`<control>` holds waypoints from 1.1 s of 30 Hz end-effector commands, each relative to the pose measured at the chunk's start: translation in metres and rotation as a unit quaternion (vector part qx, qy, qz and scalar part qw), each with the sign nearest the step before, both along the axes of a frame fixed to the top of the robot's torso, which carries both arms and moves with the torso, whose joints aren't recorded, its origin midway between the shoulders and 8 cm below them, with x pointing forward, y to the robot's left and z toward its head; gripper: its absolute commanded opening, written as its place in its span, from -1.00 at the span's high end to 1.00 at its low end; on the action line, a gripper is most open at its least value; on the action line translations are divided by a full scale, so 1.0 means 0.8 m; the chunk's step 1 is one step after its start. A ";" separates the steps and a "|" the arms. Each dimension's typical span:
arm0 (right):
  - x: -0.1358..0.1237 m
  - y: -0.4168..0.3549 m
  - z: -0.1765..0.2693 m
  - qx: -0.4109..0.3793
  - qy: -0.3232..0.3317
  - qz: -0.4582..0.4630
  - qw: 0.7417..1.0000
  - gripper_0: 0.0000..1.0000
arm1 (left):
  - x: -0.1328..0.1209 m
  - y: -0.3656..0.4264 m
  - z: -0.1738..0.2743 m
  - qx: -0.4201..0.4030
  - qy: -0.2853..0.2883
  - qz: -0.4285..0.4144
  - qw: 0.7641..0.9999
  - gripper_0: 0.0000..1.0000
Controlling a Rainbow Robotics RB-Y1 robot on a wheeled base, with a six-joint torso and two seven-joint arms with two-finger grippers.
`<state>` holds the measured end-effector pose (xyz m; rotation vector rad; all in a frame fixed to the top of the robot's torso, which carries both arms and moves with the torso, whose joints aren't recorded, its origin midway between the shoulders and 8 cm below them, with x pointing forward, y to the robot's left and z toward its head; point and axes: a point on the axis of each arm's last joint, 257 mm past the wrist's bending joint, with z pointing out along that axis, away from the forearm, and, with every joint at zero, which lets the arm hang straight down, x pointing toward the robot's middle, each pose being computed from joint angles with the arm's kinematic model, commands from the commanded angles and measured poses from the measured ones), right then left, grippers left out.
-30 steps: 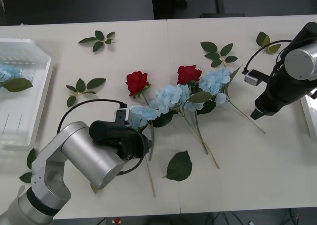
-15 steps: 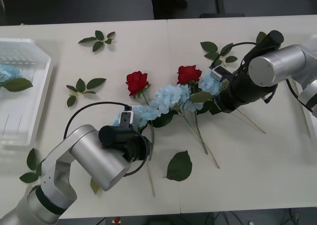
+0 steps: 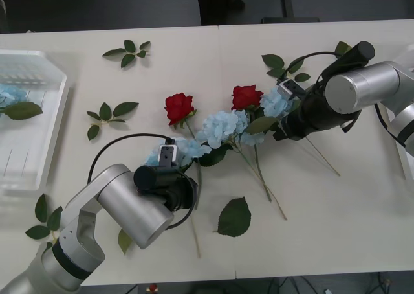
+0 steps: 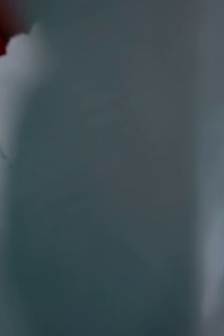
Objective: Place the red flowers into the right box and the blue flowers into the left box. If a person shows an open palm, hand one flower to the person first, then continue sorting.
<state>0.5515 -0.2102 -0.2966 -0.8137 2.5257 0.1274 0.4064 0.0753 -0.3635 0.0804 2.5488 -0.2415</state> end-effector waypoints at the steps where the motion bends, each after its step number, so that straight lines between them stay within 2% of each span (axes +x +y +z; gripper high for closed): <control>1: 0.011 -0.037 0.014 -0.032 -0.021 0.023 0.999 -1.00 | 0.012 -0.029 0.021 0.007 -0.030 -0.043 0.999 0.68; 2: 0.011 -0.042 0.013 -0.036 -0.020 0.021 0.999 -1.00 | 0.013 -0.030 0.022 0.007 -0.031 -0.043 0.999 0.81; 5: 0.013 -0.049 0.008 -0.038 -0.019 0.016 0.999 -1.00 | 0.013 -0.029 0.022 0.008 -0.031 -0.044 0.999 0.99; 15: 0.019 -0.060 -0.005 -0.044 -0.022 0.008 0.999 -1.00 | 0.018 -0.023 0.040 0.008 -0.043 -0.049 0.998 1.00; 17: 0.018 -0.059 -0.006 -0.045 -0.021 0.009 0.999 -0.79 | 0.015 -0.014 0.062 0.004 -0.044 -0.048 0.998 1.00; 21: 0.019 -0.059 -0.008 -0.045 -0.021 0.007 0.999 0.40 | -0.004 0.015 0.130 -0.006 -0.041 -0.056 0.998 1.00; 23: 0.018 -0.059 -0.011 -0.044 -0.020 0.005 0.999 0.66 | -0.013 0.046 0.164 0.007 -0.039 -0.050 0.998 1.00; 27: 0.021 -0.059 -0.014 -0.041 -0.022 0.001 0.999 0.99 | -0.023 0.154 0.244 0.086 -0.037 -0.043 0.995 1.00; 28: 0.022 -0.058 -0.014 -0.040 -0.024 0.002 0.999 1.00 | -0.023 0.170 0.252 0.099 -0.035 -0.047 0.993 1.00; 31: 0.023 -0.058 -0.014 -0.040 -0.025 0.002 0.999 1.00 | 0.004 0.258 0.315 0.149 -0.072 -0.044 0.985 1.00; 33: 0.023 -0.057 -0.014 -0.037 -0.024 0.002 0.999 1.00 | 0.014 0.315 0.333 0.178 -0.070 -0.035 0.981 1.00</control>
